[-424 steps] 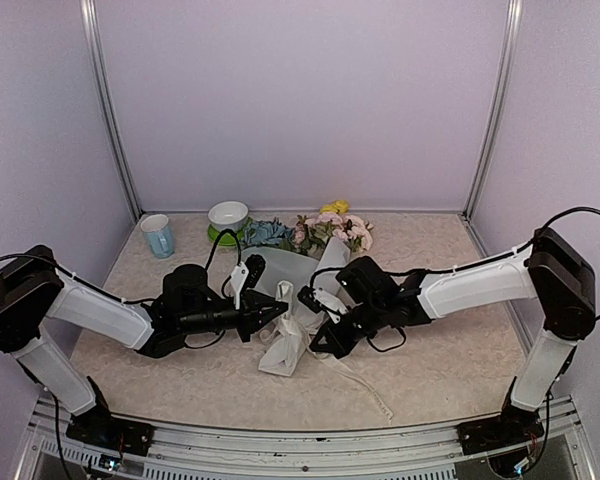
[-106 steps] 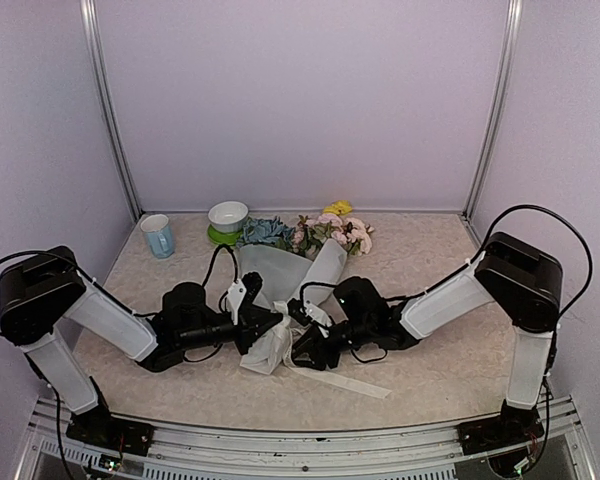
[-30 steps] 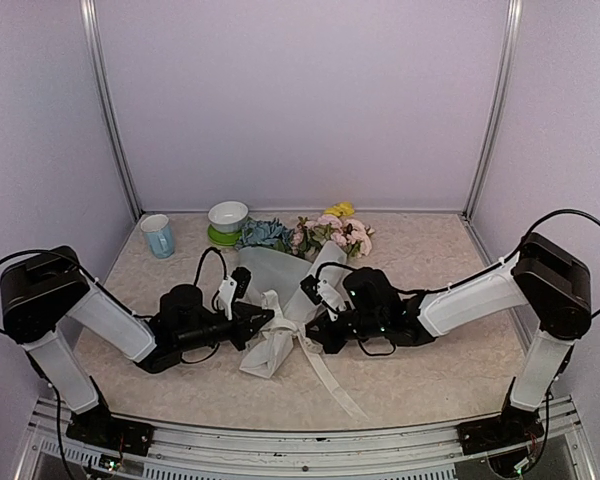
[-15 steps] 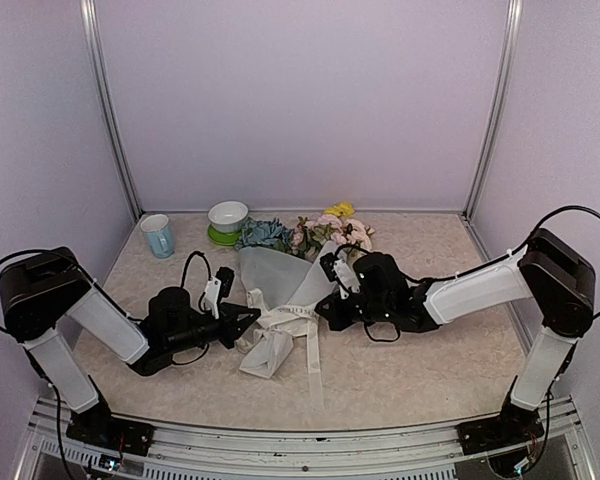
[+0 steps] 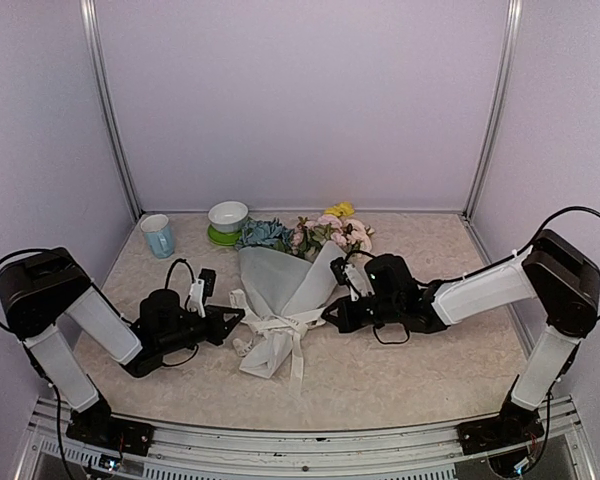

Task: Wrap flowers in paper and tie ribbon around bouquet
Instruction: Tie the half-tied ribbon around the folded bouquet.

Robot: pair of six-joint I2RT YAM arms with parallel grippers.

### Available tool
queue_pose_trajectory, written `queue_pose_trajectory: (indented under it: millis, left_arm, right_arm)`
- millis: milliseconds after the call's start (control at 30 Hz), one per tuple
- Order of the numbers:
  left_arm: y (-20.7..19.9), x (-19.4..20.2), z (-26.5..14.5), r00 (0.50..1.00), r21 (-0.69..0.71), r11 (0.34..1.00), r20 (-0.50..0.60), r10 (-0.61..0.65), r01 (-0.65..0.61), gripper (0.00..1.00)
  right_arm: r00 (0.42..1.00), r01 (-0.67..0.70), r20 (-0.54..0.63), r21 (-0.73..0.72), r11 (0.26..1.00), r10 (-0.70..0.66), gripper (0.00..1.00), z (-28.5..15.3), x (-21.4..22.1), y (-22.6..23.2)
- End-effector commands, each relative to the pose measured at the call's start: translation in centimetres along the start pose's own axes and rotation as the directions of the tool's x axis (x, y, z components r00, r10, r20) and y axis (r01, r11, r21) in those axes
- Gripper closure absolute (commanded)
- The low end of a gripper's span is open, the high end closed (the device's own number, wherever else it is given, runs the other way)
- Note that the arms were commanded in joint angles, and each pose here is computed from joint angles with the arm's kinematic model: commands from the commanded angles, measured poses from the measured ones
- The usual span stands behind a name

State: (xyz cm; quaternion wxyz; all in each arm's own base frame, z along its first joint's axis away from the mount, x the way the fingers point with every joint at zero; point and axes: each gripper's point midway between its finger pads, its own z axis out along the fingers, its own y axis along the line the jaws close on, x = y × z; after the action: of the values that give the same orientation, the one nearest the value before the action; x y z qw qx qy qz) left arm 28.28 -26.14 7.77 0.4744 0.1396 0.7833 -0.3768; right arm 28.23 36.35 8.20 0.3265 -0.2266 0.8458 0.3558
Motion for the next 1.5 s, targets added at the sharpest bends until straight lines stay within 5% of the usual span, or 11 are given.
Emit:
queue_pose_trajectory:
  millis: [0, 400, 700, 833, 1033, 1233, 1467]
  left_arm:
    - [1.8, 0.0, -0.5, 0.995, -0.054, 0.994, 0.018, -0.094, 0.095, 1.00]
    - [4.2, 0.6, -1.6, 0.988, -0.125, 0.980, 0.026, -0.153, 0.155, 1.00]
    - [4.0, 0.2, -0.9, 0.991, -0.096, 0.986, 0.010, -0.136, 0.136, 1.00]
    - [3.1, -0.1, -0.9, 0.993, -0.063, 0.991, 0.012, -0.120, 0.120, 1.00]
    - [2.6, 0.0, -1.1, 0.995, -0.059, 0.993, 0.009, -0.099, 0.100, 1.00]
    - [2.3, 0.1, -0.9, 0.995, -0.045, 0.994, 0.009, -0.100, 0.100, 1.00]
    - [1.5, -0.2, -1.1, 0.997, -0.032, 0.996, 0.011, -0.078, 0.078, 1.00]
  right_arm:
    - [0.998, -0.032, -0.061, -0.006, 0.999, 0.031, 1.00, 0.6, 2.0, -0.7]
    - [0.989, -0.064, -0.130, 0.076, 0.995, 0.074, 1.00, -0.1, 4.6, -3.9]
    - [0.992, -0.040, -0.122, -0.077, 0.996, 0.031, 1.00, 0.9, 2.6, -1.3]
    - [0.991, -0.057, -0.119, 0.016, 0.998, 0.059, 0.71, 0.4, 2.3, -2.4]
    - [0.997, -0.001, -0.081, 0.233, 0.973, 0.021, 0.56, -3.2, 2.4, -3.1]
    - [0.990, 0.044, -0.127, -0.169, 0.985, -0.066, 0.47, -0.9, 5.3, 6.0]
    - [0.986, 0.012, -0.159, -0.180, 0.984, -0.041, 0.45, 2.7, 6.4, 6.5]
